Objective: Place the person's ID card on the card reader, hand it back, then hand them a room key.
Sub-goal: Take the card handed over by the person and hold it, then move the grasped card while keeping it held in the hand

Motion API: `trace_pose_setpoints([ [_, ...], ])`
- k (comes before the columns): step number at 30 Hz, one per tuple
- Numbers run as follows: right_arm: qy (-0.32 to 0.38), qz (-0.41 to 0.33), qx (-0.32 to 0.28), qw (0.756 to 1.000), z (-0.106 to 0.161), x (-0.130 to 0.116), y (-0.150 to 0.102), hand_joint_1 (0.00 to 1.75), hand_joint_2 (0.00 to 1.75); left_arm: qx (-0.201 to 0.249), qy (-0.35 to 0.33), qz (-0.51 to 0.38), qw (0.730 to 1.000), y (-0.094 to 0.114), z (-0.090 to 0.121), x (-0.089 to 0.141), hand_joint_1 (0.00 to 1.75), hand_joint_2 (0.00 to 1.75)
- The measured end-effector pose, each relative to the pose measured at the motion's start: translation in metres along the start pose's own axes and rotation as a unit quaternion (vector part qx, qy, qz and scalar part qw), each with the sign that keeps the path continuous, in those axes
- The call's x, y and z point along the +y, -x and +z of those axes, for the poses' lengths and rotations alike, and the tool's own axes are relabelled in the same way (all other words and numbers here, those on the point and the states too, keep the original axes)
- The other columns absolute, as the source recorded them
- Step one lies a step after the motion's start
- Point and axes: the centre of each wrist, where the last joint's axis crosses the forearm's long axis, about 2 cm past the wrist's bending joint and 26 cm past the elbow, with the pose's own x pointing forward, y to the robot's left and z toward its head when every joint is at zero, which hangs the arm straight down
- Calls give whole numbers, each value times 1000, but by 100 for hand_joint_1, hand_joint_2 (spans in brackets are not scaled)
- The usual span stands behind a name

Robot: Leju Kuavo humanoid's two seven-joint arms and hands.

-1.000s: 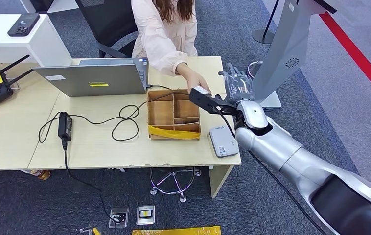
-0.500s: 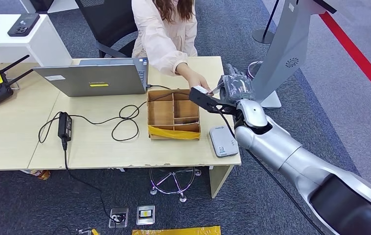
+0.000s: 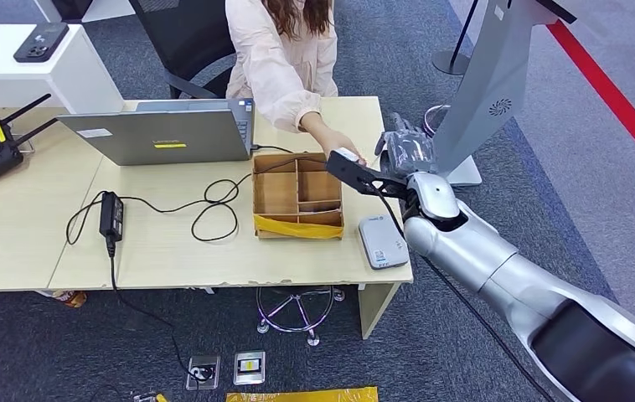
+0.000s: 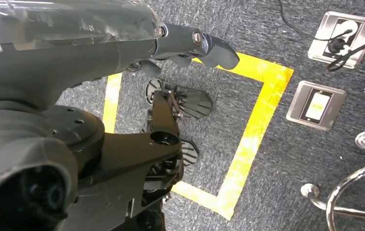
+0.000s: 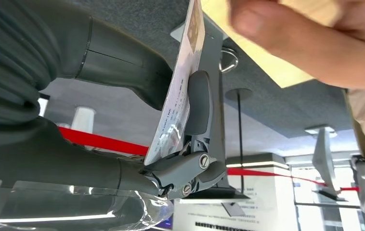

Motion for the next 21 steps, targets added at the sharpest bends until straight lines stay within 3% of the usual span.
trace_pose_setpoints([
  [9,-30,15,29,999,8,26,24,175,175,6,-5,-1,1000,6,1,4,0,0],
  [21,-49,24,30,998,13,38,31,175,175,11,-9,1,1000,10,2,7,0,0],
])
